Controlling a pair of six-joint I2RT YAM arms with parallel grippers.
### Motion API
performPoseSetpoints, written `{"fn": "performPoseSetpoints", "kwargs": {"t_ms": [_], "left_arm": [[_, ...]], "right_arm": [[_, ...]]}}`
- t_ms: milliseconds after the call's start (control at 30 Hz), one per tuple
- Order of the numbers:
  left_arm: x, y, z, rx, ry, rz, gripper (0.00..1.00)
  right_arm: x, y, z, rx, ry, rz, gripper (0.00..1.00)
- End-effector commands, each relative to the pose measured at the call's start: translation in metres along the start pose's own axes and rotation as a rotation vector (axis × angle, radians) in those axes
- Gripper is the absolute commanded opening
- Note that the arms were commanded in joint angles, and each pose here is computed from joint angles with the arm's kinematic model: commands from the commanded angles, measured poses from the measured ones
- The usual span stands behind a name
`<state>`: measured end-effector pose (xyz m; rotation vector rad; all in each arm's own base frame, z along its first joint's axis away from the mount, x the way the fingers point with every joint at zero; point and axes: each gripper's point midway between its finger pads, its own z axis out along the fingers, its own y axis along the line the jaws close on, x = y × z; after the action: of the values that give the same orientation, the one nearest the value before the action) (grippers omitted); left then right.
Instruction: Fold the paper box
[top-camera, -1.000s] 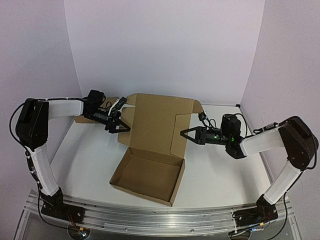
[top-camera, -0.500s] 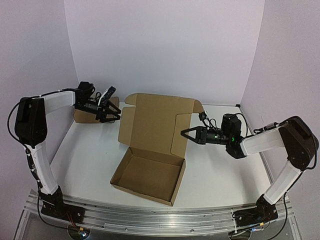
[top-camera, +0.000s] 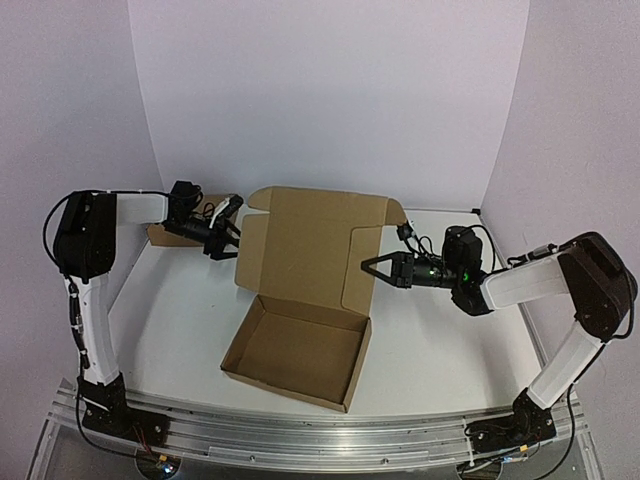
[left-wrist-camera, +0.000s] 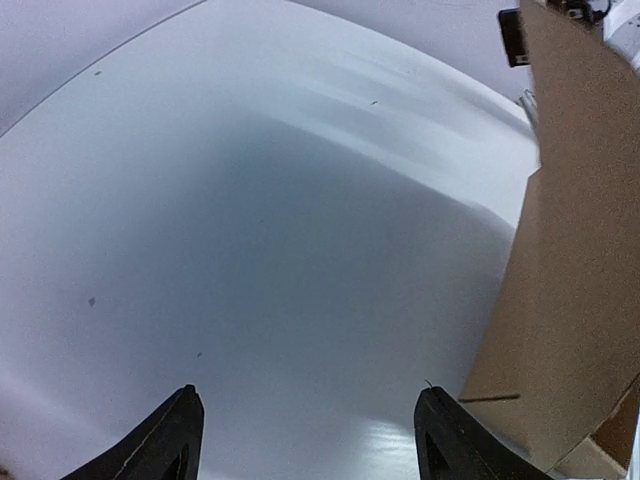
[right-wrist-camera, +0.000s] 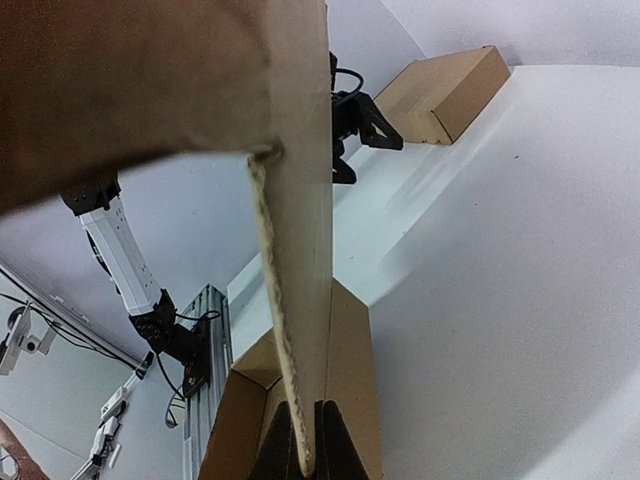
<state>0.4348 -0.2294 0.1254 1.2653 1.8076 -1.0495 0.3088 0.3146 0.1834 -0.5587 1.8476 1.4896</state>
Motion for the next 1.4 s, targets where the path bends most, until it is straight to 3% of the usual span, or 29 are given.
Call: {"fn": "performPoseSetpoints", "kwargs": {"t_ms": [0,200,767,900,1200,1267,1367], "left_arm": [[-0.042,-0.039,-0.009,0.117,-0.11,0.031,0.76],[-0.048,-0.078,-0.012,0.237,-0.16,-0.019,0.79],[-0.061,-0.099,0.024,0.341,-0.159,-0.061,0.81],[-0.057,-0.095,0.034,0.326,-0.139,-0.073,0.66],[-0.057,-0.095,0.033,0.325,-0.132,-0.061,0.07],[-0.059,-0.096,0.032,0.327,-0.132,-0.052,0.01],[-0.06,-0.097,0.031,0.321,-0.126,-0.044,0.0]], "right_arm": [[-0.026,0.016,0.0,-0.032,-0.053,-0.086,0.0],[-0.029,0.012,0.005,-0.039,-0.047,-0.086,0.0],[-0.031,0.008,0.015,-0.062,-0.03,-0.092,0.0],[-0.031,0.008,0.018,-0.078,-0.024,-0.093,0.0],[-0.027,0.004,0.018,-0.073,-0.019,-0.087,0.0],[-0.027,0.003,0.019,-0.072,-0.017,-0.085,0.0],[-0.025,0.002,0.019,-0.068,-0.015,-0.077,0.0]]}}
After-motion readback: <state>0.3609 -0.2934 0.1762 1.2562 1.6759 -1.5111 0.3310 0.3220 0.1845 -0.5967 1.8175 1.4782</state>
